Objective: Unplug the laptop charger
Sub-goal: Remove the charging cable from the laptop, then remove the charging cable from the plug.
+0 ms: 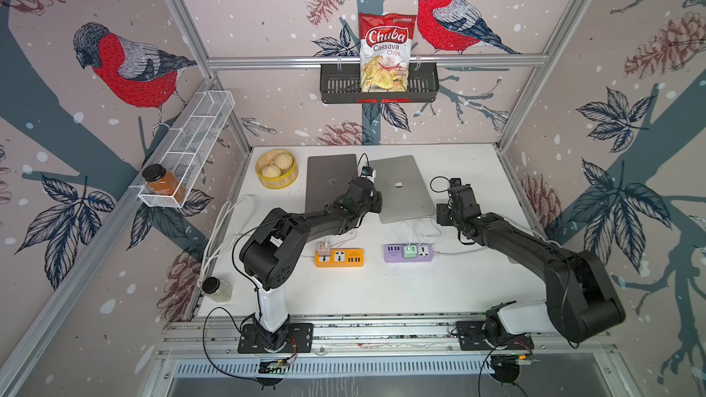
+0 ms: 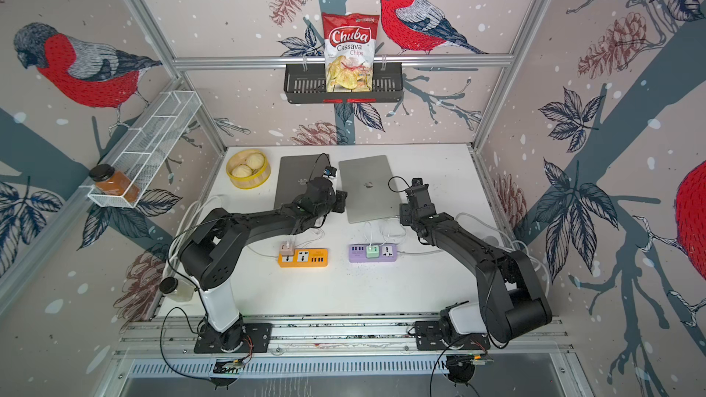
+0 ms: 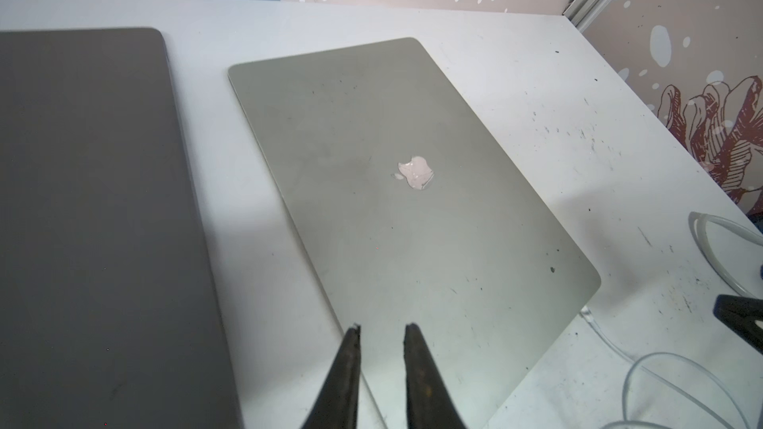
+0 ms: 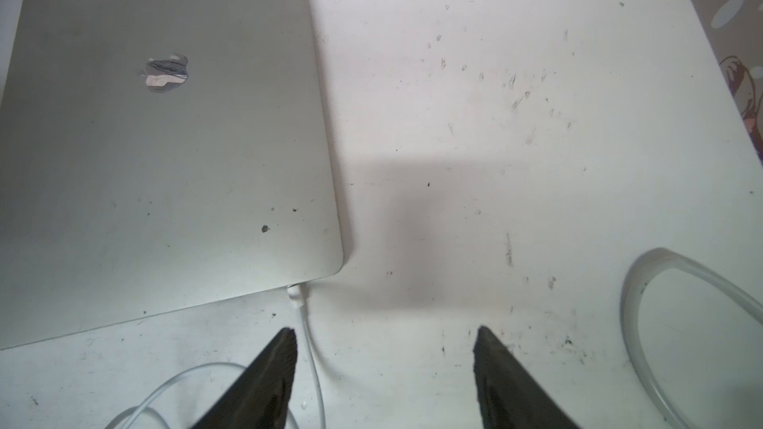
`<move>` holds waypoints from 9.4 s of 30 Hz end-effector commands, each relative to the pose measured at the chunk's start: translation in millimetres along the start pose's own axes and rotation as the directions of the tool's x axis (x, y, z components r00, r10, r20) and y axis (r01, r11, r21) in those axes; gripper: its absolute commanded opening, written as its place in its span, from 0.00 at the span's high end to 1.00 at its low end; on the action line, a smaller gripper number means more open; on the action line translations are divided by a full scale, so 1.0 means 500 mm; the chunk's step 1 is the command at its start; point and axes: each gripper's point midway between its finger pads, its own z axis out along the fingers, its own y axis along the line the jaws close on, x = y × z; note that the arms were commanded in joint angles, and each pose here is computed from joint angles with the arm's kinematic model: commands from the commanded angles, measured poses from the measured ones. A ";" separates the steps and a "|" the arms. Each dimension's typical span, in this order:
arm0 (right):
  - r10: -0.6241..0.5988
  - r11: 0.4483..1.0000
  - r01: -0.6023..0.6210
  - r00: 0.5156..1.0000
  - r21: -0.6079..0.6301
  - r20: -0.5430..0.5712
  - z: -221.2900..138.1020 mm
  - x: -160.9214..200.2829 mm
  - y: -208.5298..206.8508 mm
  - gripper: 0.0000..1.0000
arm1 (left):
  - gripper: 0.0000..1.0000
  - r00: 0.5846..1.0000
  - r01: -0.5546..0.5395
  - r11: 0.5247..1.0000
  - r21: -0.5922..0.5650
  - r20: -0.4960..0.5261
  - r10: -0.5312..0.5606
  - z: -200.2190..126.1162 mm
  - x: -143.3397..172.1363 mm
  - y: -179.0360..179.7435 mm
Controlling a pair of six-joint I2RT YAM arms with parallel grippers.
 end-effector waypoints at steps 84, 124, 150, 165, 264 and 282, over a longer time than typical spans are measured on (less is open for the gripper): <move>-0.160 0.978 0.131 0.970 -0.162 -0.181 0.125 0.074 0.130 1.00 | 0.76 0.967 0.090 0.982 -0.169 -0.222 -0.127 0.076 0.152 0.056; 0.215 0.965 -0.158 0.932 0.209 -0.292 0.111 0.140 -0.148 0.91 | 0.74 0.997 0.003 1.000 0.005 -0.076 -0.003 -0.032 0.030 -0.042; 0.178 0.974 -0.171 0.983 0.146 -0.040 -0.067 -0.010 -0.108 0.31 | 0.72 0.995 -0.017 0.989 0.147 -0.092 0.031 -0.207 0.138 -0.153; 0.102 0.970 -0.073 0.988 -0.233 0.115 -0.246 0.014 0.135 0.32 | 0.57 0.974 -0.227 0.891 0.394 0.093 0.206 -0.294 0.211 -0.195; -0.026 0.947 0.066 0.991 -0.315 0.129 -0.214 0.180 0.328 0.90 | 0.53 0.707 -0.661 0.611 0.435 0.634 0.314 -0.220 0.220 -0.292; -0.030 0.945 0.073 0.990 -0.320 0.138 -0.219 0.169 0.334 0.91 | 0.78 0.726 -0.660 0.604 0.447 0.588 0.357 -0.200 0.241 -0.289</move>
